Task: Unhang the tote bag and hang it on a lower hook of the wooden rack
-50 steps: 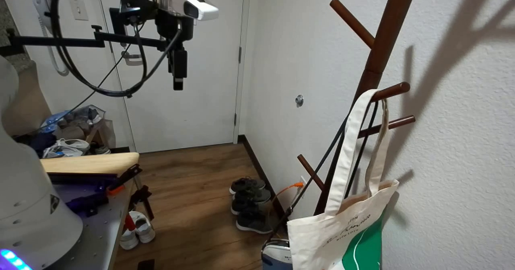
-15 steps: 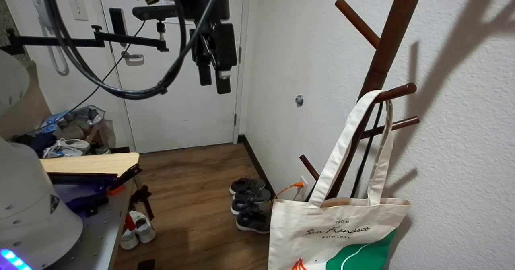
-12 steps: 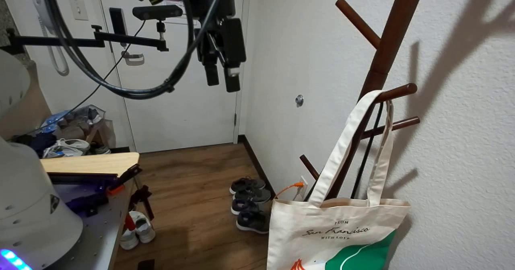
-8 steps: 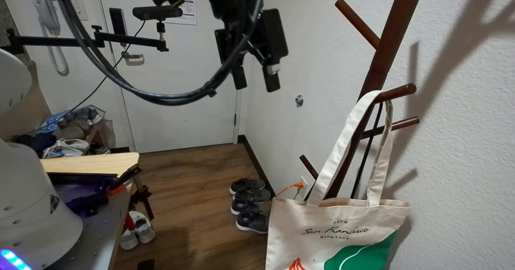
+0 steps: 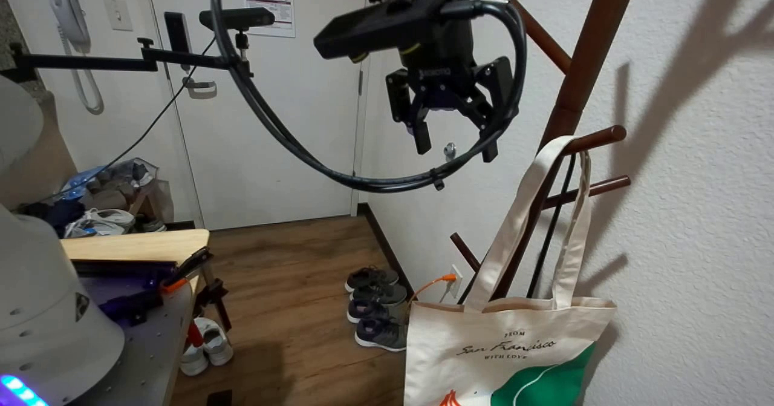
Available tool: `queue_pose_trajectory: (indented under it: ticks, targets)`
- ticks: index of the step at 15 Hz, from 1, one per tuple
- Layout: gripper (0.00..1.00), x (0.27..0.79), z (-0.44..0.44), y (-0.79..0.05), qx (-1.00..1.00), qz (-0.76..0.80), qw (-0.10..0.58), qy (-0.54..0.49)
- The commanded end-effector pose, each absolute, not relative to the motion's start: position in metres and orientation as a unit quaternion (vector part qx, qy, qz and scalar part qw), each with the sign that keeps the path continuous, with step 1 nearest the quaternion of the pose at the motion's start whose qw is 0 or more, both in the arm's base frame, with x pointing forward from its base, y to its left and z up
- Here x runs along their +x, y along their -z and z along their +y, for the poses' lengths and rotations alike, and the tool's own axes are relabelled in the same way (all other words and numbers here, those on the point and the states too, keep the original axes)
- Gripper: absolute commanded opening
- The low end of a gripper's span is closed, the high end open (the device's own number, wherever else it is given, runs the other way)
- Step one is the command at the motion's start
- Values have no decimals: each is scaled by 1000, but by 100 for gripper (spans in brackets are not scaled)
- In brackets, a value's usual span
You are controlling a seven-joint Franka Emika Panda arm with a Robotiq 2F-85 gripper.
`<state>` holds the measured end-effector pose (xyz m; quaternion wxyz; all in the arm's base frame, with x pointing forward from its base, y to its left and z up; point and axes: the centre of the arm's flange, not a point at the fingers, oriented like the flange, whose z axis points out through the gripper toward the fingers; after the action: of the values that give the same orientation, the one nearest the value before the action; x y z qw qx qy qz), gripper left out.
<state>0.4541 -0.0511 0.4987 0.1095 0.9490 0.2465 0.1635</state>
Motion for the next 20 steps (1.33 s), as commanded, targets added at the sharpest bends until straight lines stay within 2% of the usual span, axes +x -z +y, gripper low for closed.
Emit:
queue_pose_trajectory:
  ticks: [1, 3, 8, 12, 16, 20]
  targets:
    - [100, 459, -49, -495, 948, 250, 108, -163]
    - [100, 464, -47, -493, 948, 253, 107, -161]
    - [100, 493, -51, -491, 933, 212, 121, -263]
    - [100, 515, -51, -479, 924, 188, 99, -317]
    - [100, 528, -55, -459, 923, 153, 79, -345]
    - [100, 536, -62, -446, 917, 152, 90, -358]
